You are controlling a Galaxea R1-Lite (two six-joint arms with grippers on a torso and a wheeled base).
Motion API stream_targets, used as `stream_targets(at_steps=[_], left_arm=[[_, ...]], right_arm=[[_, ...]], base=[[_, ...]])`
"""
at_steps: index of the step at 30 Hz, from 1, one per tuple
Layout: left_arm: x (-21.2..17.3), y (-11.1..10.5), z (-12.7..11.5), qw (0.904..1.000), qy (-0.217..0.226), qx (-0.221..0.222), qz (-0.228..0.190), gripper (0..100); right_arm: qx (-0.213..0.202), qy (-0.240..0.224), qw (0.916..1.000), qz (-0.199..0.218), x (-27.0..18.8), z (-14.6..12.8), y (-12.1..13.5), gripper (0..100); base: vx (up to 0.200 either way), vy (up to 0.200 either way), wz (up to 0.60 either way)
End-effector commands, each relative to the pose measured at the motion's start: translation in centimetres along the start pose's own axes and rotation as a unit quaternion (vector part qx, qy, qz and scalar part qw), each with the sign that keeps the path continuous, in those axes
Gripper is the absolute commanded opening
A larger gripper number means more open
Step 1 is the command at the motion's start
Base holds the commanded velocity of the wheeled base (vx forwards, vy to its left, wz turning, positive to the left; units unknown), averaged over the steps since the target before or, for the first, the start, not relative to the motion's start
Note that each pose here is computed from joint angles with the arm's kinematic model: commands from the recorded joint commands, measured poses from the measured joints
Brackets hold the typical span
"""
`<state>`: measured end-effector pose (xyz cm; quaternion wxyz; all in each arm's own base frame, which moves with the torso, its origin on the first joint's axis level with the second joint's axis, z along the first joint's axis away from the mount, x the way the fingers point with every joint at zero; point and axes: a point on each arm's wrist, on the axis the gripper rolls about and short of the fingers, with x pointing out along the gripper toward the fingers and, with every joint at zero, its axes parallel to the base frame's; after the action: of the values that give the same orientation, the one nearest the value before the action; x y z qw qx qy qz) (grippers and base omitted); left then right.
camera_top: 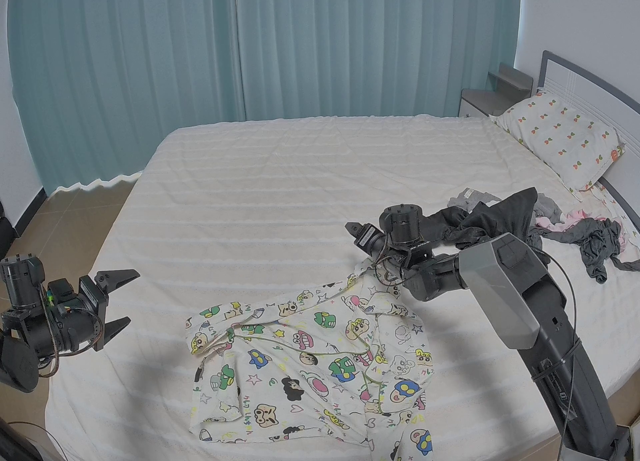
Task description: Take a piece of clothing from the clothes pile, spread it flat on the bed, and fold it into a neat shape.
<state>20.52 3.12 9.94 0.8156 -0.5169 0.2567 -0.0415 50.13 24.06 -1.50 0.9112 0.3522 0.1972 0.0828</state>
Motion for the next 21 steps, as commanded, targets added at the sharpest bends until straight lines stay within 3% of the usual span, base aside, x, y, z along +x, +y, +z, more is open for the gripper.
stream_targets(at_steps=[1,2,7,9,10,14,21], left_arm=[[0.0,0.0,0.0,1.0,0.0,-0.001,0.001,100],[0.0,0.0,0.0,1.0,0.0,-0.001,0.001,100],[0.1,0.0,0.0,1.0,0.0,-0.001,0.001,100],[0.0,0.0,0.0,1.0,0.0,0.0,0.0,100],[0.0,0.0,0.0,1.0,0.0,0.0,0.0,100],[0.0,0.0,0.0,1.0,-0.001,-0.001,0.0,100],[-0.1,-0.2,-0.3,1.0,0.003,0.001,-0.005,100]], right_arm=[[-0.003,0.0,1.0,0.006,0.3,-1.1,-0.2,100],[-0.004,-0.001,1.0,0.006,0.2,-1.0,0.0,100],[0.001,-0.062,0.9976,0.033,-1.9,5.7,3.2,100],[-0.002,-0.056,0.9981,0.025,-2.6,6.2,3.1,100],[-0.019,-0.022,0.9996,0.0,-4.2,6.0,2.0,100],[-0.05,0.083,0.9948,-0.031,-8.3,4.2,-1.3,100],[-0.088,0.176,0.9787,-0.057,-15.1,1.9,-7.5,100]], base=[[0.0,0.0,0.0],[0.0,0.0,0.0],[0.0,0.0,0.0],[0.0,0.0,0.0],[0.0,0.0,0.0],[0.0,0.0,0.0],[0.0,0.0,0.0]])
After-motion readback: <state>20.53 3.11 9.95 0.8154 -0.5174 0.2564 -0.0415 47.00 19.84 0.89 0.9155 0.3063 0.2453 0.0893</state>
